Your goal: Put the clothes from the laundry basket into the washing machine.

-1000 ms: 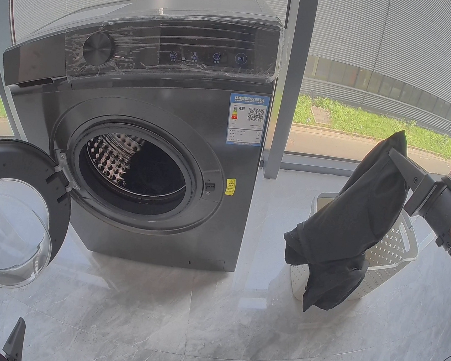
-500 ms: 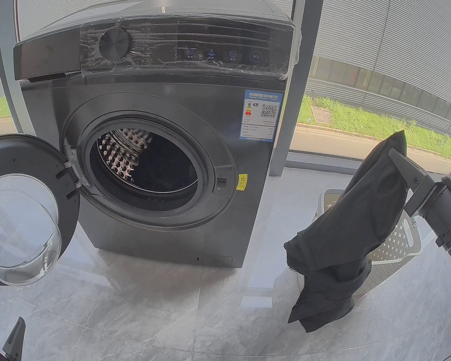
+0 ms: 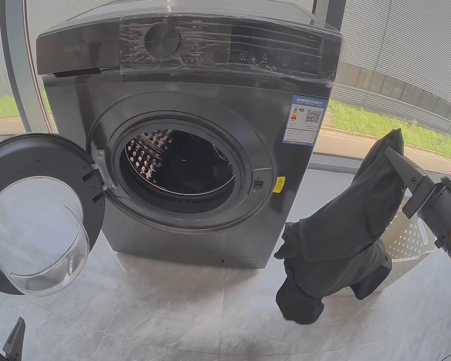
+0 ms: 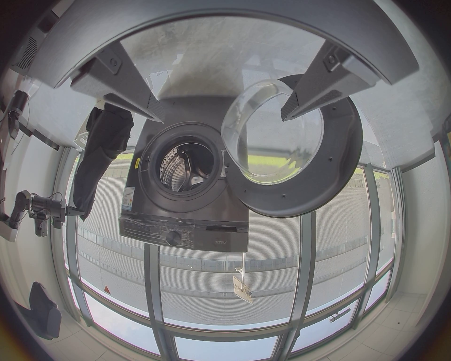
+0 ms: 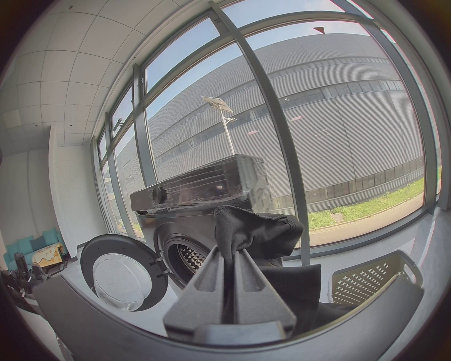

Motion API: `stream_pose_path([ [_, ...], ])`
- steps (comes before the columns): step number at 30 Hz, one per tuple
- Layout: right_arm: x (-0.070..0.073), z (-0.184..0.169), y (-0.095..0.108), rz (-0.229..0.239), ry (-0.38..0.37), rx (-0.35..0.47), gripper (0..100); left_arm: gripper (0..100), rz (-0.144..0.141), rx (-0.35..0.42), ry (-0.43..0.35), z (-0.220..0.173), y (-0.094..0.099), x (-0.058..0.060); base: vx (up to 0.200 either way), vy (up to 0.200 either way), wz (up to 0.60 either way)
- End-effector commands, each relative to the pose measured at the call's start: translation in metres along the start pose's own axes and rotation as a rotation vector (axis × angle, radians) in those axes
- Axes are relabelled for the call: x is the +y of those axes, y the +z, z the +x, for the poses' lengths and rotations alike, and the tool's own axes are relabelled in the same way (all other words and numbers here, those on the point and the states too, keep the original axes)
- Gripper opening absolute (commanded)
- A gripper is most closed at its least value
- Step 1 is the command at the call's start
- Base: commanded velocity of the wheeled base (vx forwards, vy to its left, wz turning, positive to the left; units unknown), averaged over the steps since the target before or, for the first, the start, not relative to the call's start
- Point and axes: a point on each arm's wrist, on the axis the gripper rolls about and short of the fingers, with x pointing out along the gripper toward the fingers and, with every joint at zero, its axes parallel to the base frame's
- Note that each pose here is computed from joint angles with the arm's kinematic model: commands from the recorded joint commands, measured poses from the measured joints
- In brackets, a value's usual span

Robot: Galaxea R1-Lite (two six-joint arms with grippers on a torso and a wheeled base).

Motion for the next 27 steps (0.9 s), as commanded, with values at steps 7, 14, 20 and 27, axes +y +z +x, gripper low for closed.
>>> stream_pose_path([
  [7, 0.0059, -0.0006, 0.0005, 0.007, 0.039, -0.015, 0, 100, 0.002, -0.002, 0.0, -0.0002, -0.0044, 0.0002, 0.0, 0.0, 0.0],
  [14, 0.0061, -0.0008, 0.0002, 0.008, 0.048, -0.014, 0, 100, 0.001, -0.002, 0.0, -0.0002, -0.0044, 0.0002, -0.086, 0.0, 0.0],
  [20, 0.006, -0.0005, -0.0001, 0.008, 0.046, -0.013, 0, 100, 0.001, -0.002, 0.0, -0.0002, -0.0044, 0.0002, -0.1, 0.0, 0.0],
  [27, 0.0056, -0.0016, -0.0029, 0.007, 0.046, -0.002, 0, 100, -0.001, -0.002, 0.0, -0.0002, -0.0044, 0.0002, 0.0, 0.114, 0.0],
])
